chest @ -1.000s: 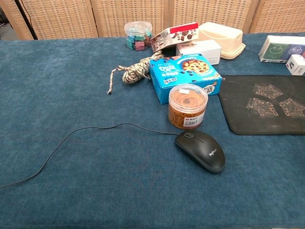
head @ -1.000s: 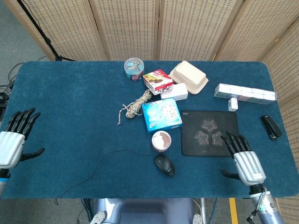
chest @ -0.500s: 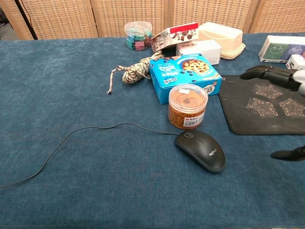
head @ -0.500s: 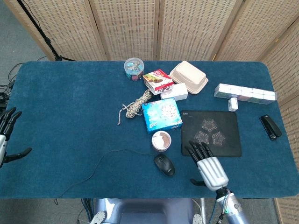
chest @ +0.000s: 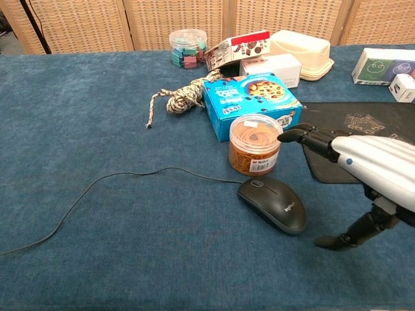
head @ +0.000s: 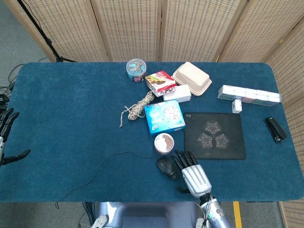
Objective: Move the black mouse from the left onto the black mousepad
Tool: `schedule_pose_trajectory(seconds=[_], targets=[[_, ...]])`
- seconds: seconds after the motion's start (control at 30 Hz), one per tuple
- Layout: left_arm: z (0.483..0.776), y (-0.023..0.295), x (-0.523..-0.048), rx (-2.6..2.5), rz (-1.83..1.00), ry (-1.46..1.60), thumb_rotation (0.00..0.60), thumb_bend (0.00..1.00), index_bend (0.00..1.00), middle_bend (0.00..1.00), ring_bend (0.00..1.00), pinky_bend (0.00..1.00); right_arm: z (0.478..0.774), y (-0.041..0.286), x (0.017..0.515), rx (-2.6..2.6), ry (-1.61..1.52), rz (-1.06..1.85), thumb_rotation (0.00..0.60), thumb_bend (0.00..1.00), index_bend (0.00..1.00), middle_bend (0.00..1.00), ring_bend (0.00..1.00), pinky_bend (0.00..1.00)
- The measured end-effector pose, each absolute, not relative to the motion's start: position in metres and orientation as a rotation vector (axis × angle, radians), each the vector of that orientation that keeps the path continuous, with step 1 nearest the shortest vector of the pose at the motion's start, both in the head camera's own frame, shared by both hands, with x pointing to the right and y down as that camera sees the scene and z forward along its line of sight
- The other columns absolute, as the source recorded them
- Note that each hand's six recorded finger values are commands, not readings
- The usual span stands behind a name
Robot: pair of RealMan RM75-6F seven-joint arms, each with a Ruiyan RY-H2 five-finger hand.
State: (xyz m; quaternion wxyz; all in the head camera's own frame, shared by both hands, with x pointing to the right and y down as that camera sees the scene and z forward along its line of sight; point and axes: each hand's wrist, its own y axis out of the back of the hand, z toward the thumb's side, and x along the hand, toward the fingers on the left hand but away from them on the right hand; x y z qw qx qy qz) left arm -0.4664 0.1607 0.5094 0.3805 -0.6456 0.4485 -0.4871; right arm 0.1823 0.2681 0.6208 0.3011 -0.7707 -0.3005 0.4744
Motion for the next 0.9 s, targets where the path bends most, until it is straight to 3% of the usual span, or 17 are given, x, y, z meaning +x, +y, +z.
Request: schedule_pose_trajectory(seconds=[0.9], targets=[[0.511,0.158,-0.47,-1.65,-1.256,1.164,0.6,0.11,0.0,0.0,0.0,0.0,0.662,0.273,0.151,-1.954,-1.028,1.264,0.6,0.0,0.0,0.0,0.0,0.0]])
